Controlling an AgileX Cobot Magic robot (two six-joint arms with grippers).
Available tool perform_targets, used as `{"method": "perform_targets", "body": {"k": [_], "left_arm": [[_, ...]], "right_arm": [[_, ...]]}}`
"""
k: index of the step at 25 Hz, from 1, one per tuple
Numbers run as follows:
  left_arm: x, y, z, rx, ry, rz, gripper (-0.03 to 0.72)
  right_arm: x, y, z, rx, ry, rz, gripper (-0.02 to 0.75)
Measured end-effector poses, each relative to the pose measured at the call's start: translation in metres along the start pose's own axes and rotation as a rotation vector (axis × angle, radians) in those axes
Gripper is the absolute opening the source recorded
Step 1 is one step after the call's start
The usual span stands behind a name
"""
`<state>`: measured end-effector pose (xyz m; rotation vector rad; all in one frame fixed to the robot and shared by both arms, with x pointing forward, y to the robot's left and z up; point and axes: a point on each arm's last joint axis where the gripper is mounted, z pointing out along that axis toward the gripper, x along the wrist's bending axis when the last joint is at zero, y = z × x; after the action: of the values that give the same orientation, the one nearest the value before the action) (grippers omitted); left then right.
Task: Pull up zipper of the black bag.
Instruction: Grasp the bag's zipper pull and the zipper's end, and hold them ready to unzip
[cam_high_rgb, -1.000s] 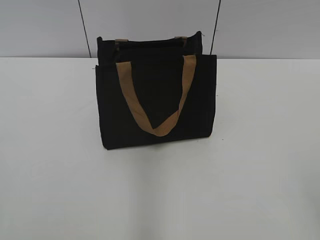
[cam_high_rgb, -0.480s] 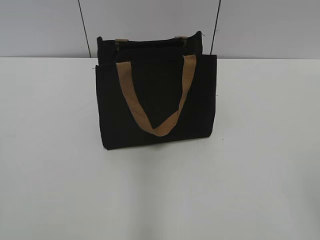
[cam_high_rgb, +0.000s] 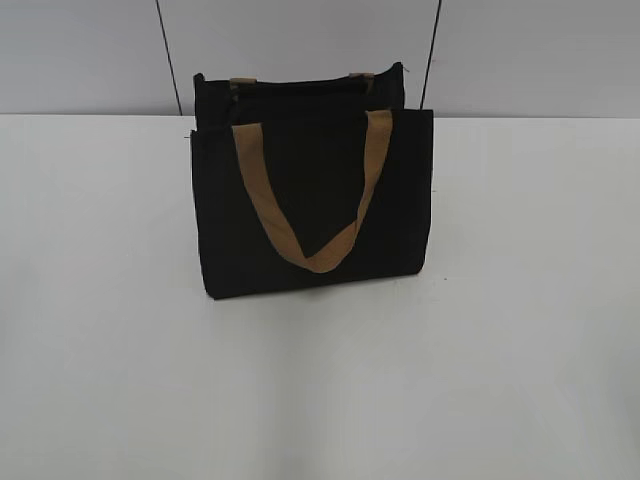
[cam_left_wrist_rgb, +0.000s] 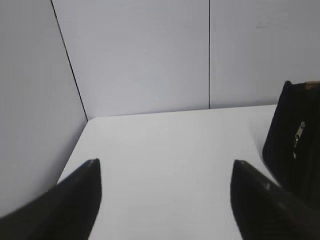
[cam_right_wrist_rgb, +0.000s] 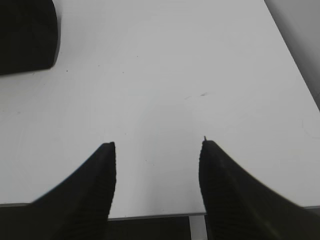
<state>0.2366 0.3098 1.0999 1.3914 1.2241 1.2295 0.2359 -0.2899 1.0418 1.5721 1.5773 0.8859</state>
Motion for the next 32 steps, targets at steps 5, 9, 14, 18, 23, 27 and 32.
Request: {"method": "perform_targets", "body": {"k": [5, 9, 14, 18, 23, 27, 32], "left_arm": [[-0.001, 0.028, 0.019, -0.212, -0.009, 0.018, 0.580], [-0.010, 0.022, 0.064, -0.183, -0.060, 0.022, 0.573], [-0.028, -0.011, 0.131, -0.183, -0.126, 0.020, 0.566], [-0.041, -0.039, 0.173, -0.139, -0.191, -0.058, 0.563], [-0.059, -0.069, 0.210, -0.045, -0.317, -0.081, 0.563], [-0.065, -0.097, 0.232, 0.044, -0.407, -0.058, 0.563], [-0.061, -0.122, 0.262, 0.100, -0.521, -0.172, 0.563]], "right_arm": [[0.000, 0.000, 0.000, 0.000, 0.000, 0.000, 0.409], [0.000, 0.000, 0.000, 0.000, 0.000, 0.000, 0.409], [0.000, 0.000, 0.000, 0.000, 0.000, 0.000, 0.409], [0.000, 0.000, 0.000, 0.000, 0.000, 0.000, 0.409], [0.000, 0.000, 0.000, 0.000, 0.001, 0.000, 0.409], [0.000, 0.000, 0.000, 0.000, 0.001, 0.000, 0.409], [0.000, 0.000, 0.000, 0.000, 0.001, 0.000, 0.409]]}}
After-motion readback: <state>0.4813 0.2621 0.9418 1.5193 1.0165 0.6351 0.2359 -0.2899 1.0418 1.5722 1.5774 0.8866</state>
